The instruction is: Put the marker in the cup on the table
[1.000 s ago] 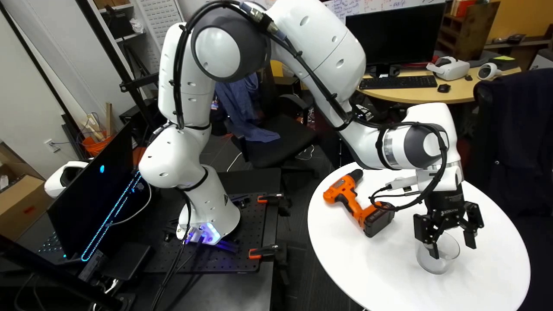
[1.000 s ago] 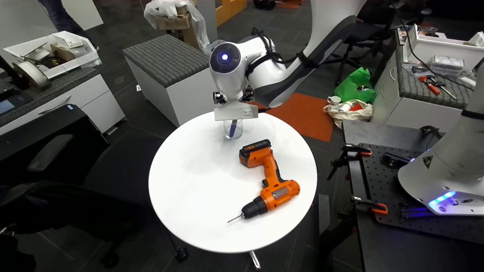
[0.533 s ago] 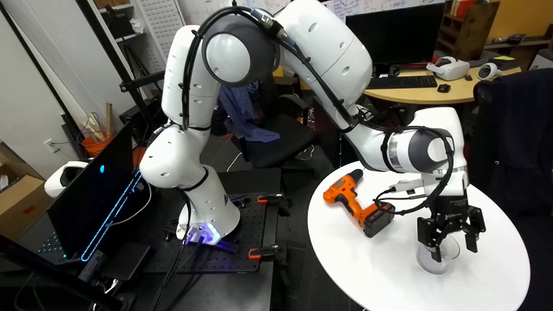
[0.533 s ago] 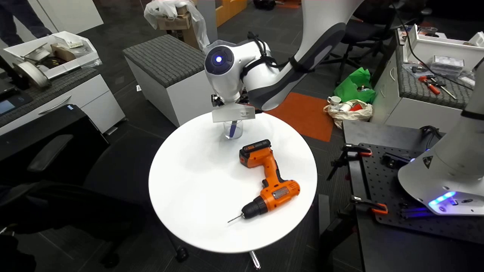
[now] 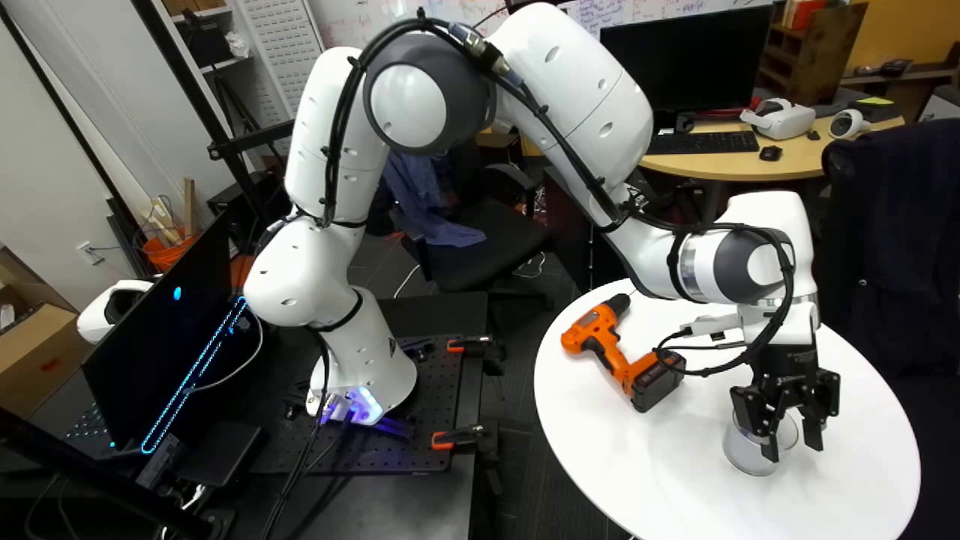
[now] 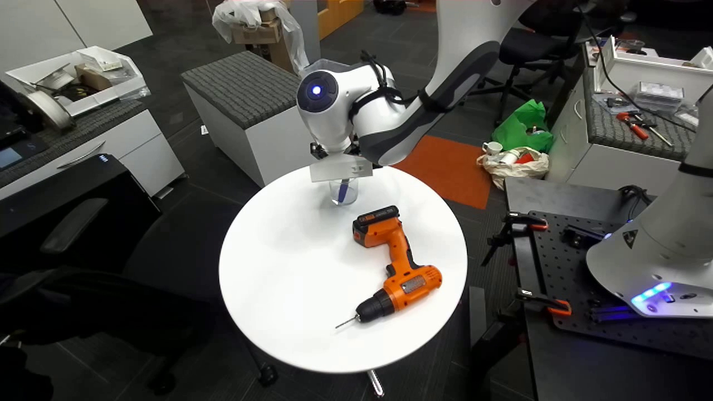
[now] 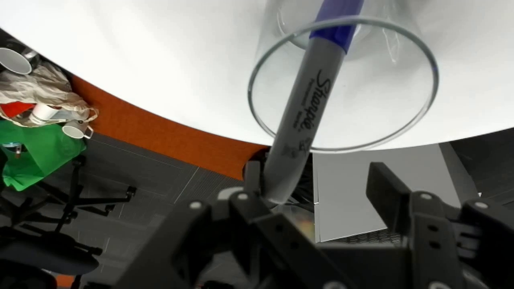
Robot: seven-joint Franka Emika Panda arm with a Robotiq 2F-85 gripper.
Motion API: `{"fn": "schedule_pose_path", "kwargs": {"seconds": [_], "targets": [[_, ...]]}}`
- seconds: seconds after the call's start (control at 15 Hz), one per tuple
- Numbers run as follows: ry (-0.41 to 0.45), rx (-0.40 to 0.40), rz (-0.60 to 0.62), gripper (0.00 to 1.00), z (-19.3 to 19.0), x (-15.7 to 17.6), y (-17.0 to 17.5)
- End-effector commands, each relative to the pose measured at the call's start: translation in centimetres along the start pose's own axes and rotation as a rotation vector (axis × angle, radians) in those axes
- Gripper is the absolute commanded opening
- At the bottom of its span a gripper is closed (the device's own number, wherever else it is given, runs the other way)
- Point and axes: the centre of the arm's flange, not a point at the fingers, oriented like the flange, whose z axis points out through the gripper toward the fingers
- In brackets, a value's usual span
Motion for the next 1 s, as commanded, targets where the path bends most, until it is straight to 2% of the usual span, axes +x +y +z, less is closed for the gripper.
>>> {"fn": "schedule_pose_path", "kwargs": {"seconds": [0.0, 0.4, 0.93], "targets": [[0.005, -0.031, -0.020, 0.40, -0.2, 0.4, -0.9], [0.018, -0.037, -0.021, 0.06, -0.4, 0.5, -1.1], [0.038, -0.013, -0.029, 0.06, -1.8, 0.1, -1.0]]}}
